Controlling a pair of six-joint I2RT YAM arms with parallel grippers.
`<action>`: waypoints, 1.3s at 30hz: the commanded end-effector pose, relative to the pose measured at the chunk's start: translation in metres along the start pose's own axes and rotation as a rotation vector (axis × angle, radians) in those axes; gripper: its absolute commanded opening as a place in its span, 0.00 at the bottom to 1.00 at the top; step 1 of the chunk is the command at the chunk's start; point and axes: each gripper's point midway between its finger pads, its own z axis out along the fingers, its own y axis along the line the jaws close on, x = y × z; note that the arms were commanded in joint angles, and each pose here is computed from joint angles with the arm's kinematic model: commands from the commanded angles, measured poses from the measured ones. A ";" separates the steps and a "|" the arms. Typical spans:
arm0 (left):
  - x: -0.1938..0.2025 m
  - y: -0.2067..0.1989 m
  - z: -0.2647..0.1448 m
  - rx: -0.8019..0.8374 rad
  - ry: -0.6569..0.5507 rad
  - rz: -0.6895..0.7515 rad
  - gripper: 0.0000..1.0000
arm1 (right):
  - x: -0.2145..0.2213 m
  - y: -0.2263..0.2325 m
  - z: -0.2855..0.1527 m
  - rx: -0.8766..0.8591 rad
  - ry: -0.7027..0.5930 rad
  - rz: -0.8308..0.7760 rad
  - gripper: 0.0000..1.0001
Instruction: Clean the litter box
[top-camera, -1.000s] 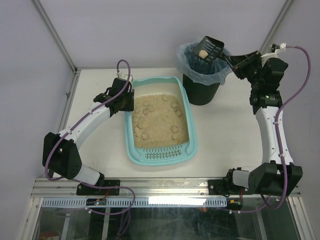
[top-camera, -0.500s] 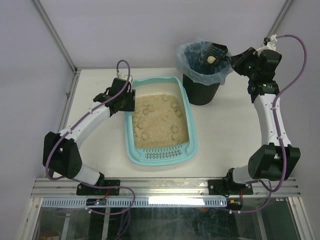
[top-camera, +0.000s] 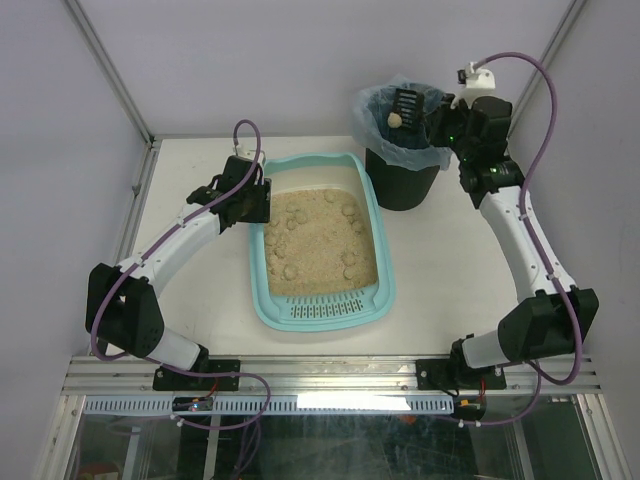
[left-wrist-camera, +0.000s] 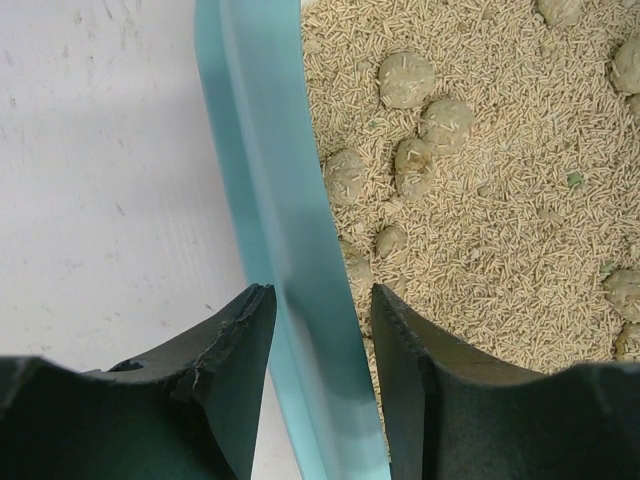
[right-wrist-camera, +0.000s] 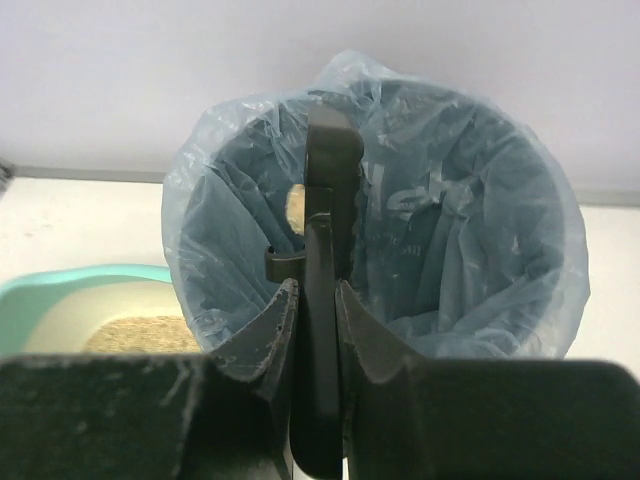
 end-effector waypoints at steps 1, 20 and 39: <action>-0.010 -0.001 0.000 0.016 -0.036 0.007 0.45 | -0.062 -0.001 -0.013 0.111 -0.180 -0.293 0.00; -0.010 -0.001 0.000 0.015 -0.036 0.006 0.44 | -0.119 0.075 -0.116 -0.135 -0.390 0.007 0.00; -0.007 -0.004 0.003 0.027 -0.022 0.009 0.41 | 0.071 0.148 -0.094 -0.194 0.264 0.076 0.00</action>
